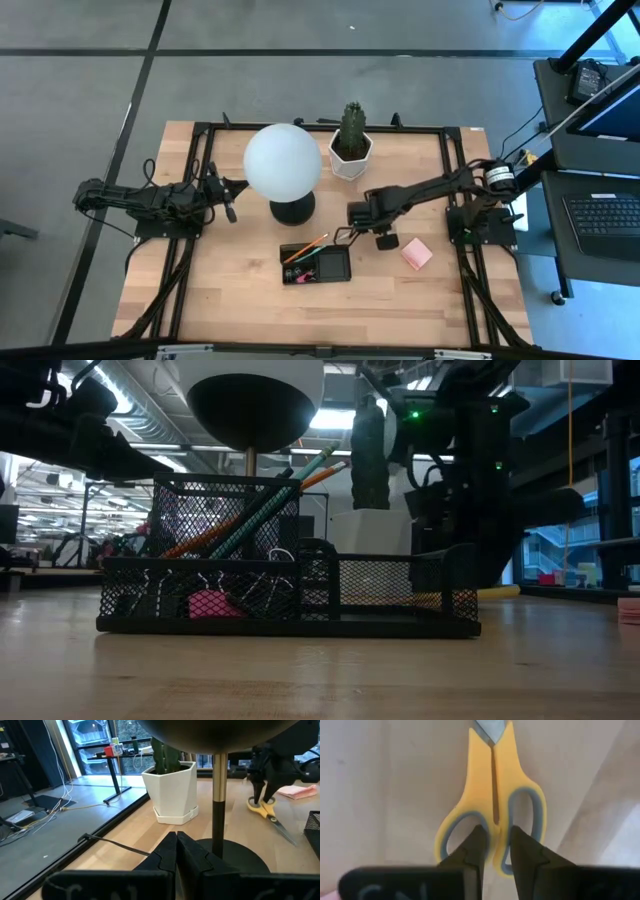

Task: Pick and place office supplies into organizer
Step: Put the yellow scissors into the desk organizer

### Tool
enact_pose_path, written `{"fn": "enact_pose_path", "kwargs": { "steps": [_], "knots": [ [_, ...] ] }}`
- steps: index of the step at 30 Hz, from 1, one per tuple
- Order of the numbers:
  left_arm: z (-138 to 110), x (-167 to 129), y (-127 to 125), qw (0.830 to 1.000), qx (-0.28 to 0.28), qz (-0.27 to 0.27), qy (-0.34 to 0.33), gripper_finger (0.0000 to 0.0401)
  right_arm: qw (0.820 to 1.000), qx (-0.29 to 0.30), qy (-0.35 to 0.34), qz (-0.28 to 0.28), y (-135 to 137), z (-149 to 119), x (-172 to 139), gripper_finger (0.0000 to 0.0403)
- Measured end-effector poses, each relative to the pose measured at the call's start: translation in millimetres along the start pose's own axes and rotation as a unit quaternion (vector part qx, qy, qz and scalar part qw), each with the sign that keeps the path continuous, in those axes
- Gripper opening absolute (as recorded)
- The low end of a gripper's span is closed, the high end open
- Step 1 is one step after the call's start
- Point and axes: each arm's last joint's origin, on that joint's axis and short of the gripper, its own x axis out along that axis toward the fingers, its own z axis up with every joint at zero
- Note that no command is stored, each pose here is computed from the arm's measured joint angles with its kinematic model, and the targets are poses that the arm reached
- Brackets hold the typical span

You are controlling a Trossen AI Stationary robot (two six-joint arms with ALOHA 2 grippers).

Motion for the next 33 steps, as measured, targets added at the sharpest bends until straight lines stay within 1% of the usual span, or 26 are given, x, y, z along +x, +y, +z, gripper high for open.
{"fn": "enact_pose_path", "kwargs": {
  "steps": [4,8,15,17,20,22,24,27,29,33],
  "knots": [
    [0,0,0,1.000,0.000,0.000,0.000,0.0004,0.998,0.006,0.044,-0.038,4,-6,-2,0.0064],
    [0,0,0,1.000,0.000,0.000,0.000,0.0004,0.993,0.001,0.080,-0.082,7,-7,-15,0.0063],
    [0,0,0,1.000,-0.001,0.000,0.000,0.0004,0.976,-0.022,0.102,-0.191,16,3,-58,0.0063],
    [0,0,0,1.000,-0.001,0.000,0.000,0.0004,0.969,-0.026,0.100,-0.225,21,5,-72,0.0054],
    [0,0,0,1.000,-0.001,0.000,0.000,0.0004,0.958,-0.030,0.094,-0.268,29,8,-95,0.0030],
    [0,0,0,1.000,-0.002,0.000,0.000,0.0004,0.957,-0.036,0.085,-0.273,34,10,-107,0.0010],
    [0,0,0,1.000,-0.003,0.000,0.000,0.0004,0.959,-0.038,0.067,-0.274,39,13,-116,0.0004],
    [0,0,0,1.000,-0.005,0.000,0.000,0.0004,0.960,-0.012,0.042,-0.275,42,16,-124,0.0016],
    [0,0,0,1.000,-0.005,0.000,0.000,0.0004,0.961,0.003,0.037,-0.273,43,16,-124,0.0028],
    [0,0,0,1.000,-0.005,-0.003,0.000,0.0004,0.972,0.012,0.042,-0.229,43,11,-125,0.0042]
  ]
}}
